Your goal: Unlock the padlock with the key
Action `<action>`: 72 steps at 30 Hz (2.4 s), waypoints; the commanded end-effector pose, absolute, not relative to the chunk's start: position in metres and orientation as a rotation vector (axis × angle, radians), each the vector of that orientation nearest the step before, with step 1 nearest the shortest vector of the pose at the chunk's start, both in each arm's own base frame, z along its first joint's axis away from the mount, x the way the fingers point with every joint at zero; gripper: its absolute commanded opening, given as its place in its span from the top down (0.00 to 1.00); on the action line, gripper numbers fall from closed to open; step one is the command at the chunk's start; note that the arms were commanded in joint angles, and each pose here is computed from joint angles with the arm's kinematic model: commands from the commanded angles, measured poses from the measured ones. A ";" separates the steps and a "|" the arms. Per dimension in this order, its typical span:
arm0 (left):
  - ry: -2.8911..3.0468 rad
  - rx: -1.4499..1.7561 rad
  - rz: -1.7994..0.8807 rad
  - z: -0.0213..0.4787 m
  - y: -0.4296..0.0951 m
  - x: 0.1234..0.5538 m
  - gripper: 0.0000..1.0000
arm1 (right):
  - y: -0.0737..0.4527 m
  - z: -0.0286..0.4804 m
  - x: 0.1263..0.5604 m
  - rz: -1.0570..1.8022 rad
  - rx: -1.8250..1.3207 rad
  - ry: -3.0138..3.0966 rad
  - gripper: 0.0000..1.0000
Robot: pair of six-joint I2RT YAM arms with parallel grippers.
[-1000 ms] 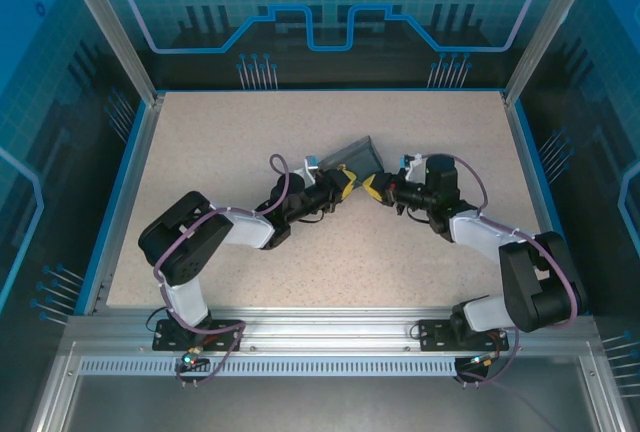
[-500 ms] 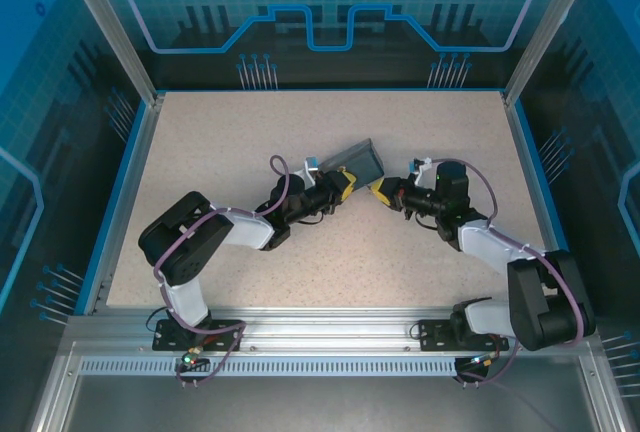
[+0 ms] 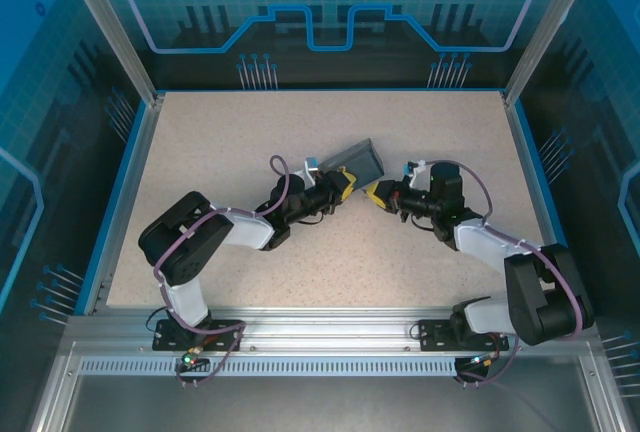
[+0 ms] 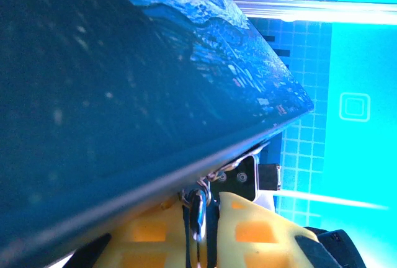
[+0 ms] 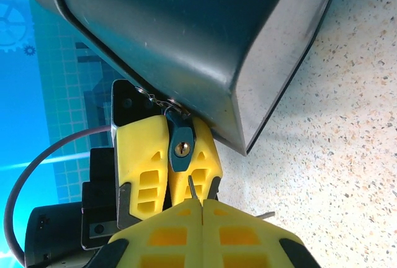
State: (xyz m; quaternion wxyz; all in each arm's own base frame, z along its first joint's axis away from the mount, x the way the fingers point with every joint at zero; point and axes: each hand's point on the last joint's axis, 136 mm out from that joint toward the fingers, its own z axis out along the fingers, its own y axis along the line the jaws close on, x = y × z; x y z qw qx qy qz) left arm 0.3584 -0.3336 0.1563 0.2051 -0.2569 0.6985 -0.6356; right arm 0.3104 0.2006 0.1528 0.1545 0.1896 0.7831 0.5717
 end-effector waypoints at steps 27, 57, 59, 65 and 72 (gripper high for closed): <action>1.839 -0.625 -1.882 0.192 -0.339 0.357 1.00 | 0.214 0.164 0.327 1.638 0.502 2.223 1.00; 1.829 -0.617 -1.906 0.197 -0.343 0.355 1.00 | 0.218 0.138 0.331 1.595 0.507 2.267 1.00; 1.832 -0.619 -1.902 0.196 -0.343 0.354 1.00 | 0.212 0.138 0.335 1.592 0.522 2.258 1.00; 1.836 -0.624 -1.899 0.192 -0.341 0.353 1.00 | 0.203 0.145 0.345 1.593 0.533 2.230 1.00; 1.833 -0.620 -1.904 0.193 -0.342 0.354 1.00 | 0.210 0.150 0.343 1.610 0.504 2.230 1.00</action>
